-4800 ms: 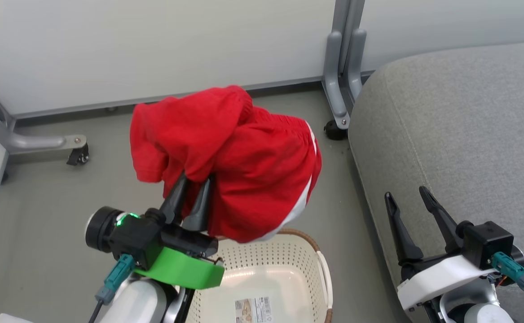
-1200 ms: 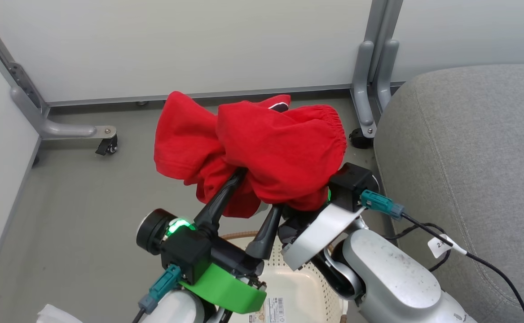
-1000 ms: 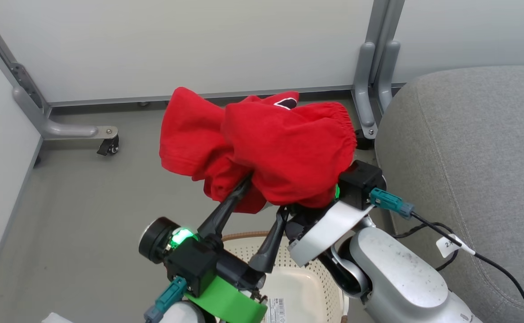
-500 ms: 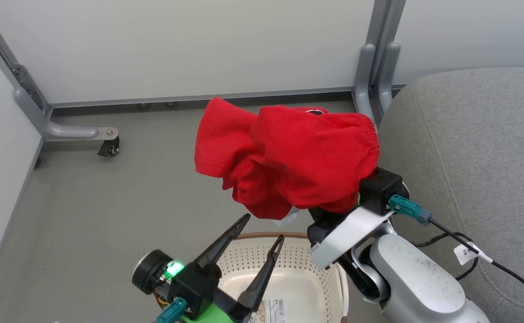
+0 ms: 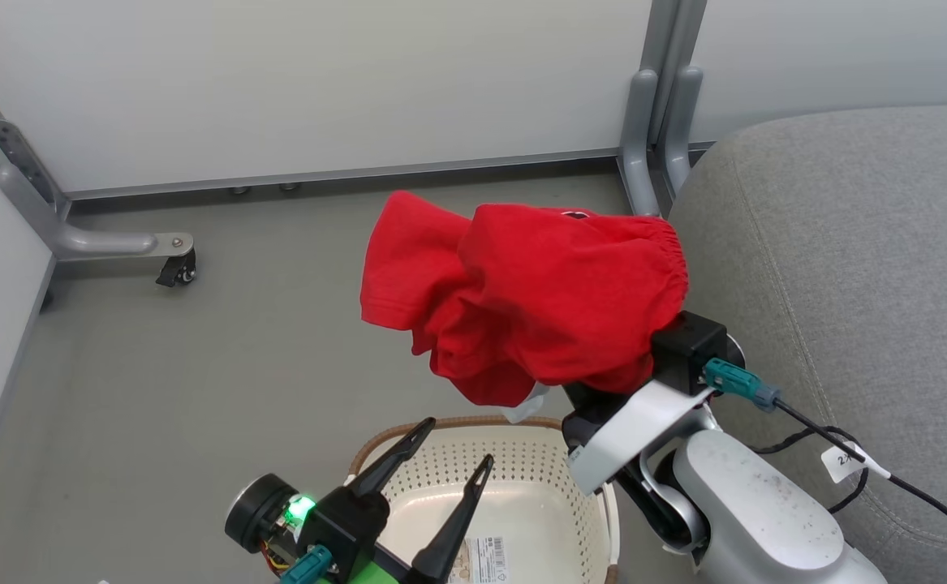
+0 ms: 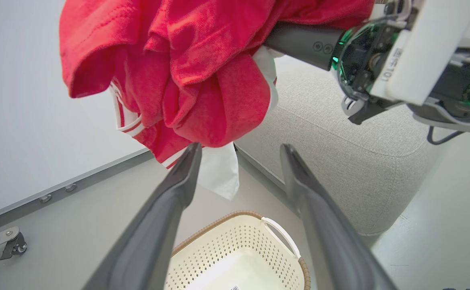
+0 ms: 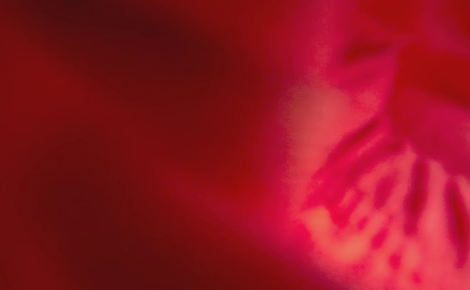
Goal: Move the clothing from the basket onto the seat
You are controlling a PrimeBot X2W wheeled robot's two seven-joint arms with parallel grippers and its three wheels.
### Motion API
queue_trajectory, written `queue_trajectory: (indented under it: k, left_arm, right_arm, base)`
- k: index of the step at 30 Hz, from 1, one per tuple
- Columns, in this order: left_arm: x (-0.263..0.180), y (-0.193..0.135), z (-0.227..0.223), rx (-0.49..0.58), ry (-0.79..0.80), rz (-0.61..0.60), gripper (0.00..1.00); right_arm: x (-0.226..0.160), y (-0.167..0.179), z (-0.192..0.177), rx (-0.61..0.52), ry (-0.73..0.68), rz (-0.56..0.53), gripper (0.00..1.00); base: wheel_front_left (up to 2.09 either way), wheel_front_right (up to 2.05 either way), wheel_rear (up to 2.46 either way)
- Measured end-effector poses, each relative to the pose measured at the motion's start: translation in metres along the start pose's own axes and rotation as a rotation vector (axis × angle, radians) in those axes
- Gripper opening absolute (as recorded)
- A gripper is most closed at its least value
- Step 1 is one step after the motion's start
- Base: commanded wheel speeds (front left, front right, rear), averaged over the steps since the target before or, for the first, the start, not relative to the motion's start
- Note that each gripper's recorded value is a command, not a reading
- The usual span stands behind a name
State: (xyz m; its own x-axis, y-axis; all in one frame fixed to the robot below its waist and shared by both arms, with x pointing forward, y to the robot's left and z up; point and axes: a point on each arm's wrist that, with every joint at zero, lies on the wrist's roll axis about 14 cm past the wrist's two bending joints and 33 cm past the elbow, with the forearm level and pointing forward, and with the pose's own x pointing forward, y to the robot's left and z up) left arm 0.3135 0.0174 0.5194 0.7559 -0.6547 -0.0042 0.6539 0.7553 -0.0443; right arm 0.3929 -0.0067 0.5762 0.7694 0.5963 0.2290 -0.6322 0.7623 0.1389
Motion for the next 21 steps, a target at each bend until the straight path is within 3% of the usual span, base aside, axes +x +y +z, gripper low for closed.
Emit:
queue_trajectory:
  k: [9, 21]
  left_arm:
    - [0.011, -0.009, -0.004, -0.004, 0.013, -0.052, 1.0]
    - [0.05, -0.042, -0.003, 0.006, 0.002, -0.231, 1.0]
  right_arm:
    - [-0.015, -0.02, -0.006, -0.014, 0.026, -0.061, 0.0]
    - [-0.056, -0.076, 0.003, -0.054, 0.029, -0.248, 0.0]
  base:
    - [0.0, 0.0, 0.0]
    - [0.0, 0.0, 0.0]
